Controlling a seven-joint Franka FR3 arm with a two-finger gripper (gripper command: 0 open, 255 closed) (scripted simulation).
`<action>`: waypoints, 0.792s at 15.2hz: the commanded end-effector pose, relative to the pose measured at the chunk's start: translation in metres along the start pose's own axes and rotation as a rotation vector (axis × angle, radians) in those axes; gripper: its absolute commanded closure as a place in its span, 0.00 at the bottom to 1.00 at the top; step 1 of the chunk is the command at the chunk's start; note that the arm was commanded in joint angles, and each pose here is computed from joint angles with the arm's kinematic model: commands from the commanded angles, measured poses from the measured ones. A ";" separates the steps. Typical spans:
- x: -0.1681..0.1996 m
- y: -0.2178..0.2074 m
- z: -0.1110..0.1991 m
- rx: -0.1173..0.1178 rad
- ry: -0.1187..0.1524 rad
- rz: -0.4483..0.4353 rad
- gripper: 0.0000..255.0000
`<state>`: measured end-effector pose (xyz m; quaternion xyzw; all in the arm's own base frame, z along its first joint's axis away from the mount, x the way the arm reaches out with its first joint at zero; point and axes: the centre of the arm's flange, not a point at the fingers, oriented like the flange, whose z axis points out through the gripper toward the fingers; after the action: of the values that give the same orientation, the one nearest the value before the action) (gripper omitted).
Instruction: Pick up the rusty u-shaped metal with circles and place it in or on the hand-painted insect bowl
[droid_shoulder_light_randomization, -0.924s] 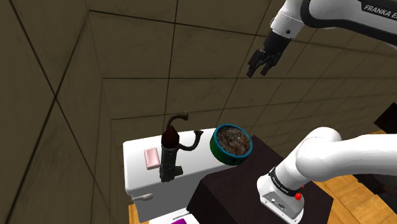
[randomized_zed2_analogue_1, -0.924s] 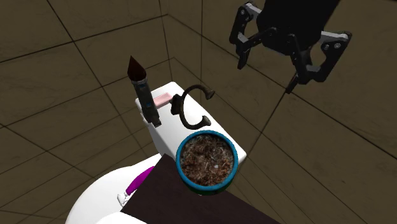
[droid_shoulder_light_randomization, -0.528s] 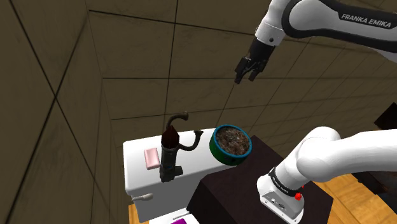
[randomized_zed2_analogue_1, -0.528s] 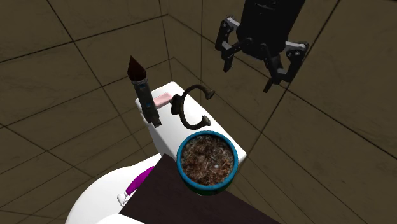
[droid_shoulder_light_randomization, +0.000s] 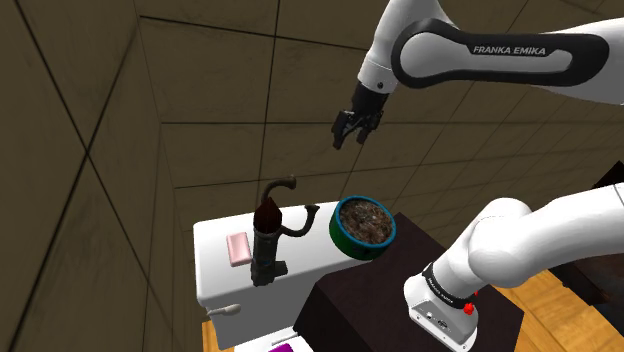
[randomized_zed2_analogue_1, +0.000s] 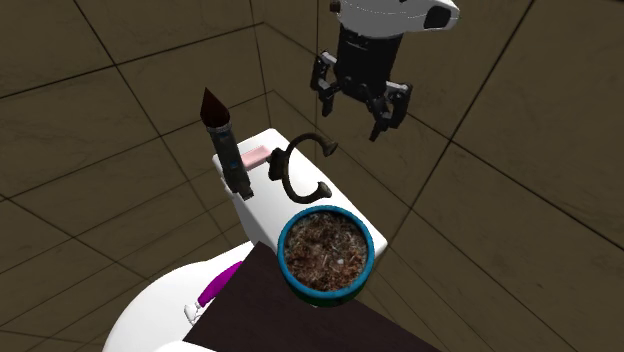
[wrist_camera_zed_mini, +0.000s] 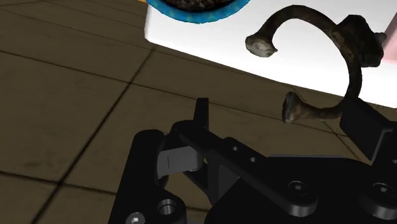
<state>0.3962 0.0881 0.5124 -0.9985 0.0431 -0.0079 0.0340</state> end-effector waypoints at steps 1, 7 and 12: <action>0.009 -0.021 0.027 -0.001 -0.032 -0.039 0.00; 0.032 -0.074 0.083 0.007 -0.067 -0.083 0.00; 0.048 -0.119 0.129 0.015 -0.096 -0.120 0.00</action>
<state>0.4513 0.2049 0.4187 -0.9752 0.2150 0.0314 0.0419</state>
